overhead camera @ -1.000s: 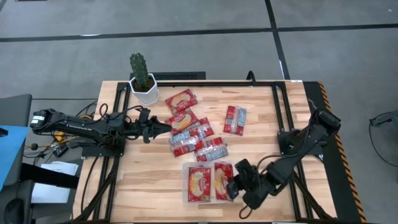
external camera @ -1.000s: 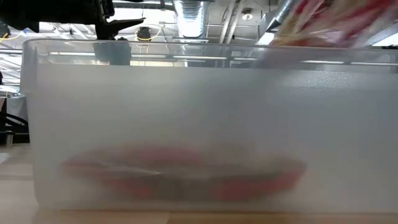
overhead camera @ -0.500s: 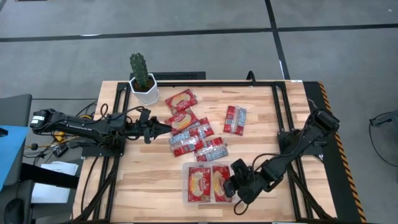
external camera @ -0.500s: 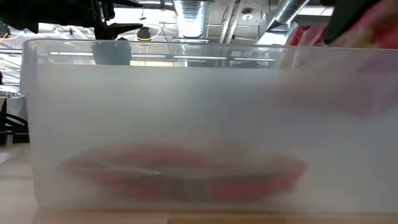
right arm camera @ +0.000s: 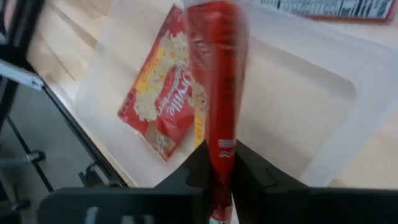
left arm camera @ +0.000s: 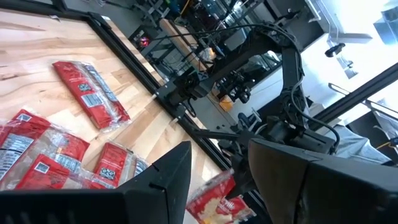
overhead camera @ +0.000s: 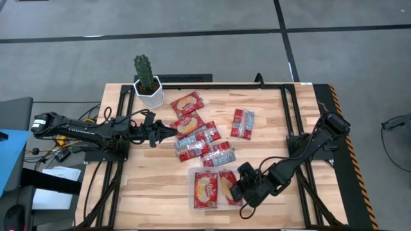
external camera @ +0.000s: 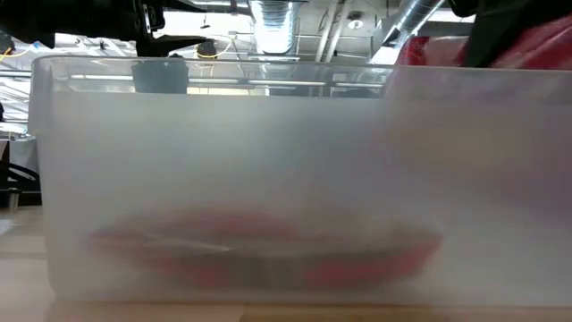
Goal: Sort popcorn bags into baskets
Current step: Put the red popcorn bag into the transparent bin
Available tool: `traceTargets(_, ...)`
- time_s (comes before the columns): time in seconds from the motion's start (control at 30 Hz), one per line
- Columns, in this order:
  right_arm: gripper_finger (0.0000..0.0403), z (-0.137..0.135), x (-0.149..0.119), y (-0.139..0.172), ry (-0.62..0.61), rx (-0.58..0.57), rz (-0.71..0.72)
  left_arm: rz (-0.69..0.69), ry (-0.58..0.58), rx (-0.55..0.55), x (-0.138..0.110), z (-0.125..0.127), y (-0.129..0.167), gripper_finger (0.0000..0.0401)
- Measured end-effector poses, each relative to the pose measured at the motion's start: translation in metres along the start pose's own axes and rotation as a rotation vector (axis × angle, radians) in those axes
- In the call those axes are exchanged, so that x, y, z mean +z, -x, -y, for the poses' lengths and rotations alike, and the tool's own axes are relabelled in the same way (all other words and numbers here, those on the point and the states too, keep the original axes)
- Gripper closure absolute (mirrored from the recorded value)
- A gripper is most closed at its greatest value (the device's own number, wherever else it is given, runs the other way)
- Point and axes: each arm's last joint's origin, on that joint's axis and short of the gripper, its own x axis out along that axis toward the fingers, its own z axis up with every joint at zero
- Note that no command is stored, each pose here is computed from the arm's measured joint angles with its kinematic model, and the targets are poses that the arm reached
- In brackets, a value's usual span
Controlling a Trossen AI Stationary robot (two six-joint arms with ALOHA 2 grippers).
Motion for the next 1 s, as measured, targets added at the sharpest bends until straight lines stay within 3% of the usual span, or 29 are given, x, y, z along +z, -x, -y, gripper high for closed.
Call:
traceTargets(0.47,0.0199,0.011,0.006,-0.003,0.06,-0.123,-0.11,0.02,-0.001,0.022,0.0,-0.001,0.0,0.0254)
traceTargets(0.8,0.0218,0.007,0.005,0.0,0.093,-0.108,-0.192,0.008,-0.006,0.057,-0.002,-0.004,0.0,0.0254)
traceTargets(1.0,0.0232,-0.012,0.043,0.017,0.178,-0.007,-0.131,-0.042,-0.027,0.237,-0.008,-0.02,0.001,0.0254)
